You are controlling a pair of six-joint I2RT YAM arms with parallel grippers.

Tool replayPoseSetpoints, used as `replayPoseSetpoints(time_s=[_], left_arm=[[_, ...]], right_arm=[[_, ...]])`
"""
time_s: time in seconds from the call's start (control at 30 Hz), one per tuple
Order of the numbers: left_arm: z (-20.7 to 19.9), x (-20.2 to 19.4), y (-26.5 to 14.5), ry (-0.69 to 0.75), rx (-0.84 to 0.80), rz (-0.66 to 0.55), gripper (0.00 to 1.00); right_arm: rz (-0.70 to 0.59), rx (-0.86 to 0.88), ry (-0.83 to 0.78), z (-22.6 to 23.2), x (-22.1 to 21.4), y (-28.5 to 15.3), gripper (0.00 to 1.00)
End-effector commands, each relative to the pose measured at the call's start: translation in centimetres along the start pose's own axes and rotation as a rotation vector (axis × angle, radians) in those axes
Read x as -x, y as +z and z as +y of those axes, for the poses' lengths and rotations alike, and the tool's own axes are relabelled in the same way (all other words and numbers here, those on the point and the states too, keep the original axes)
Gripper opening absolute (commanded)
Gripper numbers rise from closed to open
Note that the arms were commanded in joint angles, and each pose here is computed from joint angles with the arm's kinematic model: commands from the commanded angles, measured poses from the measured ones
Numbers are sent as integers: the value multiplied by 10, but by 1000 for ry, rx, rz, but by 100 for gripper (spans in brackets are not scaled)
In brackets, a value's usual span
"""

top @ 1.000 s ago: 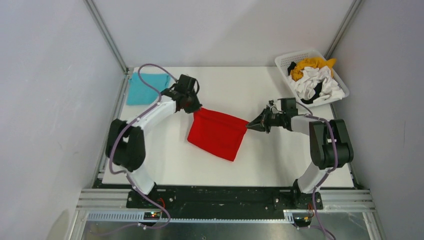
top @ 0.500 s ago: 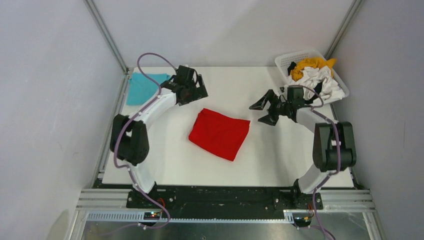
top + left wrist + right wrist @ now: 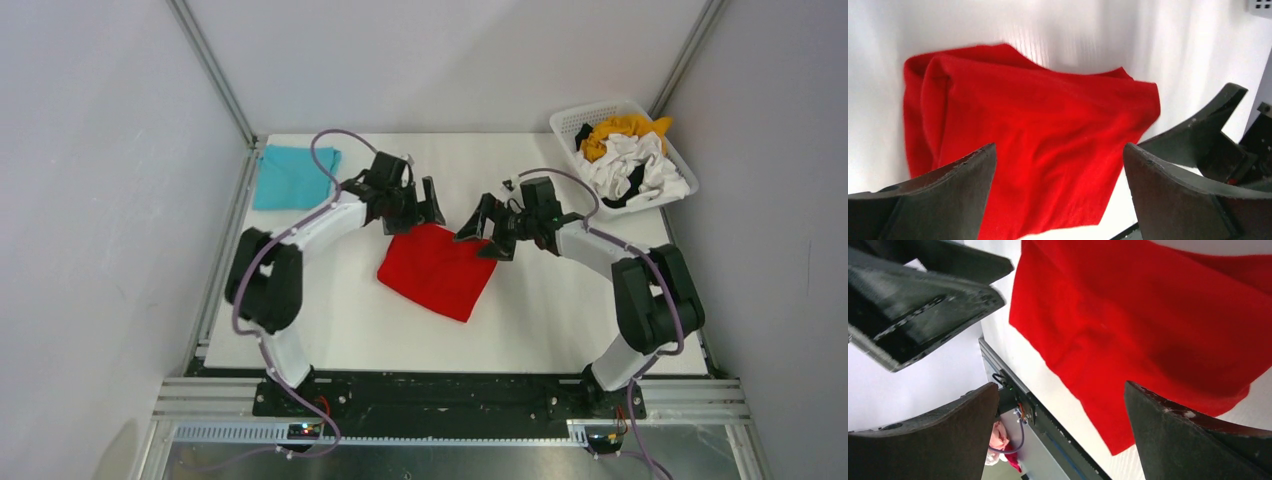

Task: Fold and stack the t-shirts
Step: Smooth out wrinkles on the folded tshirt

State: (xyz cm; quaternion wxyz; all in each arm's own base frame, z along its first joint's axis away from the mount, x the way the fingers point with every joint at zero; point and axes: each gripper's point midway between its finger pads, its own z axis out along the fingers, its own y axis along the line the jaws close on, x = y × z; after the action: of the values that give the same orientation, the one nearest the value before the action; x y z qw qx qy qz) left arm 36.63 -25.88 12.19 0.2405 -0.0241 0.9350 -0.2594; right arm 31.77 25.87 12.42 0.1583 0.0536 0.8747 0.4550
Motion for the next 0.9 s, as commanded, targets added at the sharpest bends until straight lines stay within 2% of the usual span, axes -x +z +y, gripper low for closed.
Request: replayPoseSetpoints(time_s=[0.0,0.1,0.23,0.43,0.57,0.63,0.73,0.87], left_arm=[[-21,25,30,16,-92,16,100],[-17,36,55,2,-91,33,100],[16,35,93,-70,-43,85,100],[62,20,105,-175,44,127,100],[86,9,86,-197,152,88,100],[88,14,73,-205,150,71,100],[64,33,32,-181,84,1,100],[35,43,-28,-95,79,-156,100]], right_arm=[[-33,57,-18,3,19,8,99],[-27,45,-6,-9,28,15,99],[-18,2,54,-45,39,25,99],[13,-102,109,-87,43,40,99],[-9,-204,120,-112,53,37,100],[-38,-221,100,-109,65,29,99],[-83,-193,12,-76,76,9,99],[-67,-155,-95,-27,57,-12,99]])
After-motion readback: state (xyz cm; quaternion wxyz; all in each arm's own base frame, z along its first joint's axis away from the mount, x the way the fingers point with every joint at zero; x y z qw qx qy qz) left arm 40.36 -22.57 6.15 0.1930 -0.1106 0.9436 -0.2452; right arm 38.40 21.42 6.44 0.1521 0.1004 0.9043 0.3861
